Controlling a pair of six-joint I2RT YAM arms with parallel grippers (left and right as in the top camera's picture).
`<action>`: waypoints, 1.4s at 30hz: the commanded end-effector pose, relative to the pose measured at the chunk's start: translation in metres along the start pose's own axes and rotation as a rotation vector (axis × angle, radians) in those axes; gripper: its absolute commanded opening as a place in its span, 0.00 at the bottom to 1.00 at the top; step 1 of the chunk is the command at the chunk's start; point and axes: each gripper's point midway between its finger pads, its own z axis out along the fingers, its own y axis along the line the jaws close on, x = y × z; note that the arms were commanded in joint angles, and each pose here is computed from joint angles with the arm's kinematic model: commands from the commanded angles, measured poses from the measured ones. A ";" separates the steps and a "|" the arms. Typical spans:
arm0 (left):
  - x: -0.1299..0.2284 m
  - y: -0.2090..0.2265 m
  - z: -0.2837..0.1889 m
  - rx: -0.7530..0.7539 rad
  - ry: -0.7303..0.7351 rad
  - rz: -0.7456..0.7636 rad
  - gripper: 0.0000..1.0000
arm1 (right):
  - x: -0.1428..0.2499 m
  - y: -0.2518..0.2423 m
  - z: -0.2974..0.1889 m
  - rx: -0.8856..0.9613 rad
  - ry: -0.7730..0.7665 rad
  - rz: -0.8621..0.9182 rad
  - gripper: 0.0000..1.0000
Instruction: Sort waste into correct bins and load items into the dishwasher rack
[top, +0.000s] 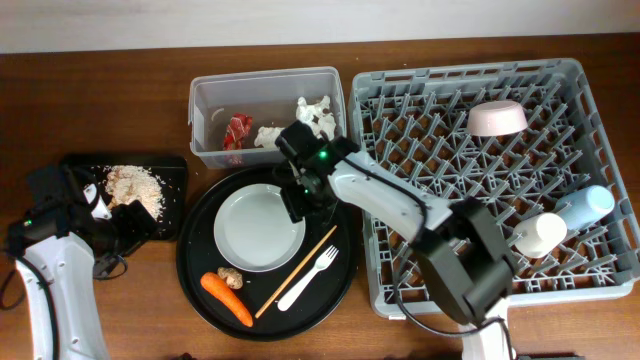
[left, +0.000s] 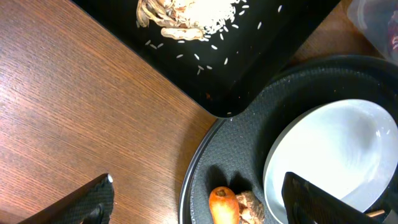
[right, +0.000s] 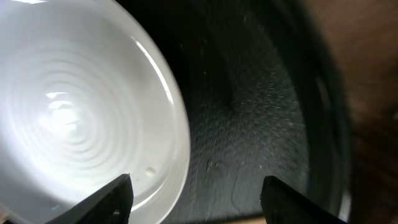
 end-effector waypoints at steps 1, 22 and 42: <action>-0.003 0.001 -0.005 0.000 -0.020 -0.013 0.86 | 0.007 0.015 0.024 0.004 0.033 -0.023 0.68; -0.003 0.001 -0.005 0.000 -0.019 -0.013 0.86 | -0.033 -0.038 -0.158 0.285 -0.285 0.091 0.04; -0.003 0.001 -0.005 0.000 -0.019 -0.013 0.86 | 0.002 -0.276 -0.244 1.239 -0.246 0.420 0.04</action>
